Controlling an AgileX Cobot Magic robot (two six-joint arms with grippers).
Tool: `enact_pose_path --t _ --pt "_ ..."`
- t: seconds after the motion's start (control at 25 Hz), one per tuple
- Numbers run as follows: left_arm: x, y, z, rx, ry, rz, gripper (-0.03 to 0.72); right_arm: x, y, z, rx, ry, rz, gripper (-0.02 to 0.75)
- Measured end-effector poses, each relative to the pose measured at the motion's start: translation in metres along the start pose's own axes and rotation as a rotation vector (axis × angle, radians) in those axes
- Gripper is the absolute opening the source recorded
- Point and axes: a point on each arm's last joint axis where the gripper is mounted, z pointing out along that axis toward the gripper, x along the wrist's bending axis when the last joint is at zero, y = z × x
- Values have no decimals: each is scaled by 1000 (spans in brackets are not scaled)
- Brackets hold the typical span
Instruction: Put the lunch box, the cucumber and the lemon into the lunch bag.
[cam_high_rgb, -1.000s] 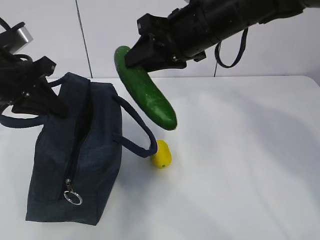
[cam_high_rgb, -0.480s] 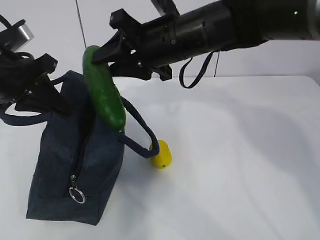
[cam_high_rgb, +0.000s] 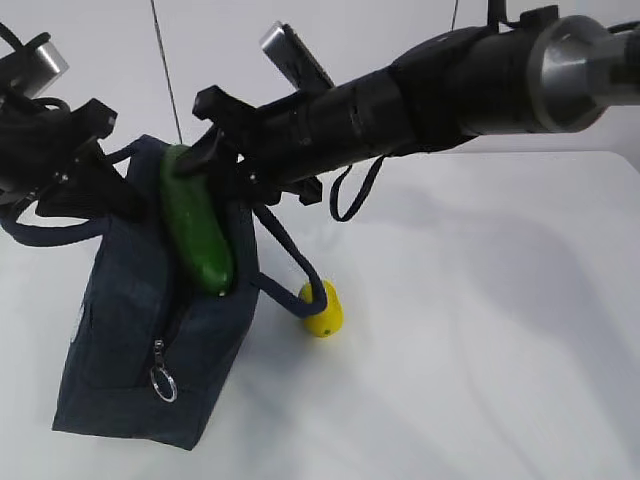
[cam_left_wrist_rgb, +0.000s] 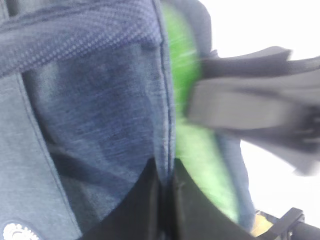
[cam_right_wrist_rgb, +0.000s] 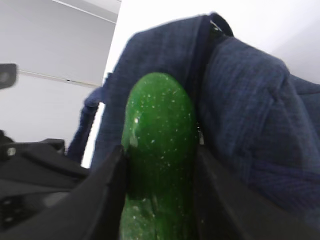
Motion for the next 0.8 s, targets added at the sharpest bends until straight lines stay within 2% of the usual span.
enact_pose_path --t 0.44,0.8 --pt "-2 1 0 -9 -19 -11 -1 -23 -15 28 33 -63 -69 293" --pt "-2 1 0 -10 -25 -13 -1 -23 -19 33 40 -62 -138 293"
